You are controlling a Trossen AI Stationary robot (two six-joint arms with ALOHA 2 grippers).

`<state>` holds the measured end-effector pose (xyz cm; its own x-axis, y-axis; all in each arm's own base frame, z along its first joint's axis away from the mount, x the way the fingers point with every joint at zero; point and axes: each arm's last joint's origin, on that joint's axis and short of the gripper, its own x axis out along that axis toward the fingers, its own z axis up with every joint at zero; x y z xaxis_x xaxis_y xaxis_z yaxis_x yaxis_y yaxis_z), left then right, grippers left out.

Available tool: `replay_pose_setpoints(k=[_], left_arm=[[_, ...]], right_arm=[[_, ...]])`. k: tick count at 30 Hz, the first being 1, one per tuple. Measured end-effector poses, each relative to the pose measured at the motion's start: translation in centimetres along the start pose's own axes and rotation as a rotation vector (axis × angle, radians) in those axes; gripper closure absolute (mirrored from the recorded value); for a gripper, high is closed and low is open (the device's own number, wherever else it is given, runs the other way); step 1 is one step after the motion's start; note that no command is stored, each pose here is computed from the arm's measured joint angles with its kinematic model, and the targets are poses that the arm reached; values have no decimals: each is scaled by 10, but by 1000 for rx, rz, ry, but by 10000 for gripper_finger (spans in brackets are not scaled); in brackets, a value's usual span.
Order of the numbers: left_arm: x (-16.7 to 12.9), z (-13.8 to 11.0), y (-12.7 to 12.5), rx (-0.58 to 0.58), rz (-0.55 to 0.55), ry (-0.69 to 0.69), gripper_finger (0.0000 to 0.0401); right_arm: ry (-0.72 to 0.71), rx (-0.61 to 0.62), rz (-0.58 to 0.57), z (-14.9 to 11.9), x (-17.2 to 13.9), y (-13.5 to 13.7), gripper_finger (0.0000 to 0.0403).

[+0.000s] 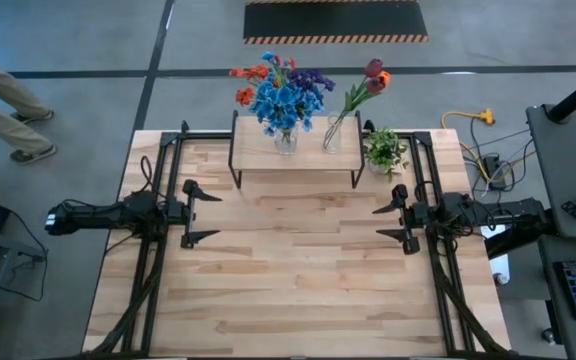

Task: Pick and place flowers into a vace then onto a shelf
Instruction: Return to Home Position

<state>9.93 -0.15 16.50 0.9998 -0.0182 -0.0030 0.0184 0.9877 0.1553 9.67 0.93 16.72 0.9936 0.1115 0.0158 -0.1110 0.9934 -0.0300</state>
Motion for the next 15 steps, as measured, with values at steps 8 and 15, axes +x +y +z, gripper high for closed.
replay_pose_setpoints(k=[8,15], left_arm=[[0,0,0,9,0,4,3],[1,-1,0,9,-1,11,3]], right_arm=[[0,13,1,0,0,0,161],[6,50,1,0,0,0,161]])
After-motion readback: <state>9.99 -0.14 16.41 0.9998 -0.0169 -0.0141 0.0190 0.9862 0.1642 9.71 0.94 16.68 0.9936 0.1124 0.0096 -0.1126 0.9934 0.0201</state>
